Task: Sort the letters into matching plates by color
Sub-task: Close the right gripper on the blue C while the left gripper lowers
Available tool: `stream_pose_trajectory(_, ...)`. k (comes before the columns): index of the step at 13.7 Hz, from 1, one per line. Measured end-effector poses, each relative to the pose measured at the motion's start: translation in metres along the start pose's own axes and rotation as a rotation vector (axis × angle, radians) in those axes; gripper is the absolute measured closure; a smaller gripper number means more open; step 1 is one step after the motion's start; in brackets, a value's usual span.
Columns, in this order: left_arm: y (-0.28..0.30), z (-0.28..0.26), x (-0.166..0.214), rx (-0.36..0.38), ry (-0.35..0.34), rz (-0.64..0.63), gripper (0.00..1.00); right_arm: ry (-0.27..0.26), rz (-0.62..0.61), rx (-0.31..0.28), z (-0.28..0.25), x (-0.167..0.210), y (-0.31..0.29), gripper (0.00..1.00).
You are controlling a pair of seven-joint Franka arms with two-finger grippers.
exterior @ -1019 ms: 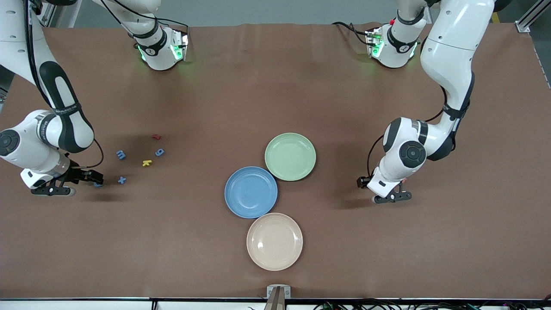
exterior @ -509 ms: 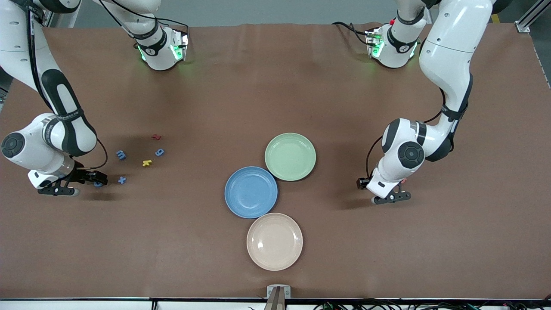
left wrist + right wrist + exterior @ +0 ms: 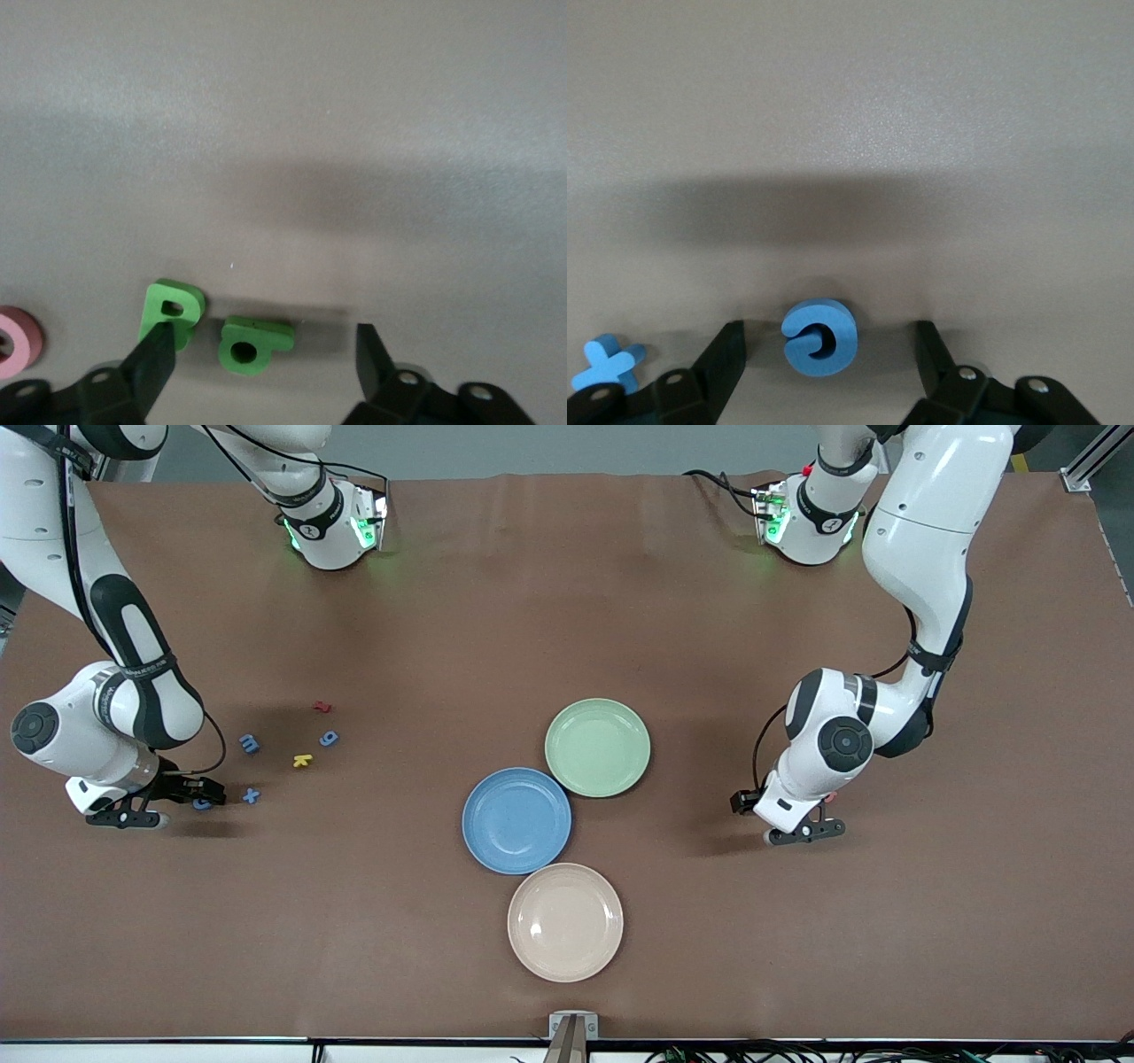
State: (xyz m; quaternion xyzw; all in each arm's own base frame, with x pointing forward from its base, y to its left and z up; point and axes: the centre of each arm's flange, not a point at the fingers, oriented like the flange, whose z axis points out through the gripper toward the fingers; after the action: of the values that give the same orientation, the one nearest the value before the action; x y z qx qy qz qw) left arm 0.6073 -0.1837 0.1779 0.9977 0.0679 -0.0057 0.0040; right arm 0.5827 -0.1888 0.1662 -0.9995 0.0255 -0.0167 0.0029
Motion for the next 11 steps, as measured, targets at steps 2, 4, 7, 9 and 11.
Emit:
stream_pose_trajectory(2, 0.003, 0.001, -0.002, 0.004, -0.009, 0.002, 0.06, 0.004, -0.011, -0.001, -0.002, 0.001, 0.001, 0.27)
stream_pose_trajectory(4, 0.008, 0.0, -0.005, 0.005, -0.012, -0.014, 0.06, 0.006, -0.023, -0.001, -0.003, 0.002, 0.001, 0.36)
stream_pose_trajectory(7, 0.015, 0.001, -0.008, 0.007, -0.016, -0.022, 0.06, 0.012, -0.028, -0.002, -0.009, 0.004, 0.001, 0.62)
stream_pose_trajectory(9, 0.015, 0.001, -0.008, 0.007, -0.016, -0.023, 0.07, 0.012, -0.025, 0.0, -0.009, 0.004, 0.003, 0.65)
stream_pose_trajectory(11, 0.012, 0.001, -0.007, 0.007, -0.015, -0.027, 0.07, 0.013, -0.018, 0.003, -0.009, 0.004, 0.003, 0.65)
